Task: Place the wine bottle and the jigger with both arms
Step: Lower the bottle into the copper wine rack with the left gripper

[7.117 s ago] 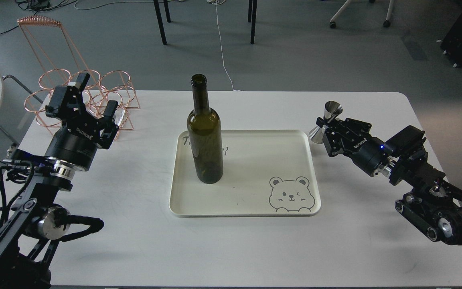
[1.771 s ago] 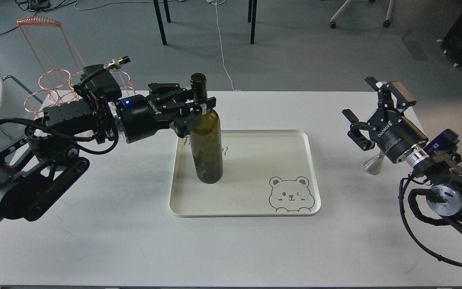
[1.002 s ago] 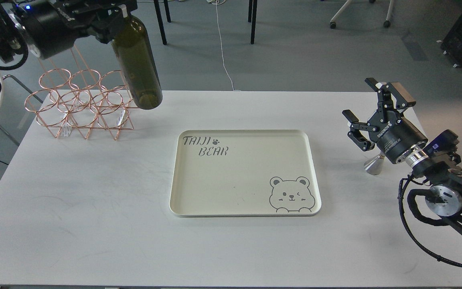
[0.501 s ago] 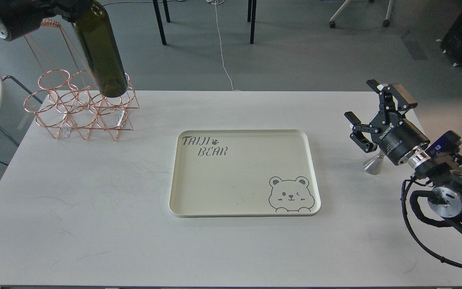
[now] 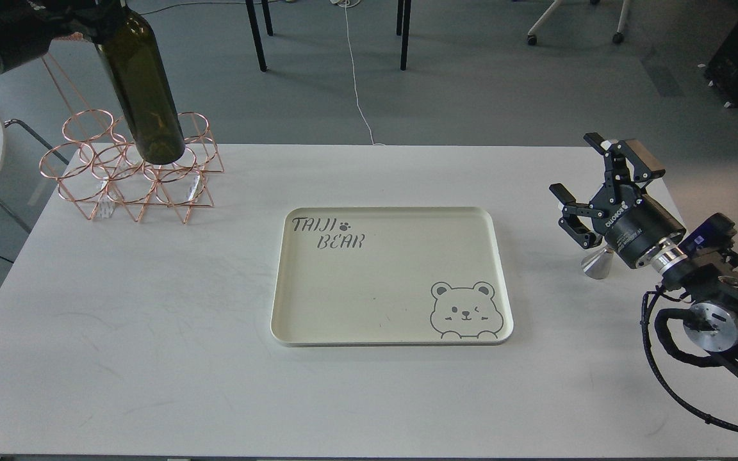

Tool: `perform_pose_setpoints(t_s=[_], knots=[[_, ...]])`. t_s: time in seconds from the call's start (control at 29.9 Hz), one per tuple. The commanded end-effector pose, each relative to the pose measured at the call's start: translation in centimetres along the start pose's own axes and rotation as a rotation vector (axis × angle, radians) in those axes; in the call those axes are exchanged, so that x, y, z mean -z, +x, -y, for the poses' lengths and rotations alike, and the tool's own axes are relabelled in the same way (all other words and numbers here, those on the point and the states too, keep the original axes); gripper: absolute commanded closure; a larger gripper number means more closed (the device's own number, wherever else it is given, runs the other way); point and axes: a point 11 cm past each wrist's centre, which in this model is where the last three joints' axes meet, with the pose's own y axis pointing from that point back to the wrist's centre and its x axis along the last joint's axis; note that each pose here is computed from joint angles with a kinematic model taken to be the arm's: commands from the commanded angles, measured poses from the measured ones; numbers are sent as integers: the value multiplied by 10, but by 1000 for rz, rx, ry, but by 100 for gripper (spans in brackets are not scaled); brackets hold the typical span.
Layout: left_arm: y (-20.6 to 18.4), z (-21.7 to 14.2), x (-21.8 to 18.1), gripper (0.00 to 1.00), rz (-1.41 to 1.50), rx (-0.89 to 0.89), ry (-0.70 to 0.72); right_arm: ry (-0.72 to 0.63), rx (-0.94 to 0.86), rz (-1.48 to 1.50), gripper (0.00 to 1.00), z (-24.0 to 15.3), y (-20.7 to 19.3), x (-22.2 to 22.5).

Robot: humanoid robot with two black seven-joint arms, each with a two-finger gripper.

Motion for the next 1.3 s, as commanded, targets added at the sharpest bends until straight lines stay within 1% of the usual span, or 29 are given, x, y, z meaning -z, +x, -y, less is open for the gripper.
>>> perform_pose_setpoints(t_s=[0.0,0.3,0.47,0.77,1.07,1.2,1.27], knots=[[-8,0,4,87,1,13,13,4,-1,0,3,0,0,1],[-14,1,5,86,-3,17,15,5,-2,0,3,0,1,2],[-26,-3,13,86,-9,20,41,4,-3,2,3,0,1,1],[-39,-1,10,84,-27,34,38,3,-4,2,3,-1,1,0],[-44,-2,16,84,-34,43,55,4,-3,4,3,-1,0,0],[-55,-5,17,80,-47,62,63,3,-4,4,3,-1,0,0],[-61,-3,17,77,-56,63,64,1,-2,5,3,-1,0,-1]])
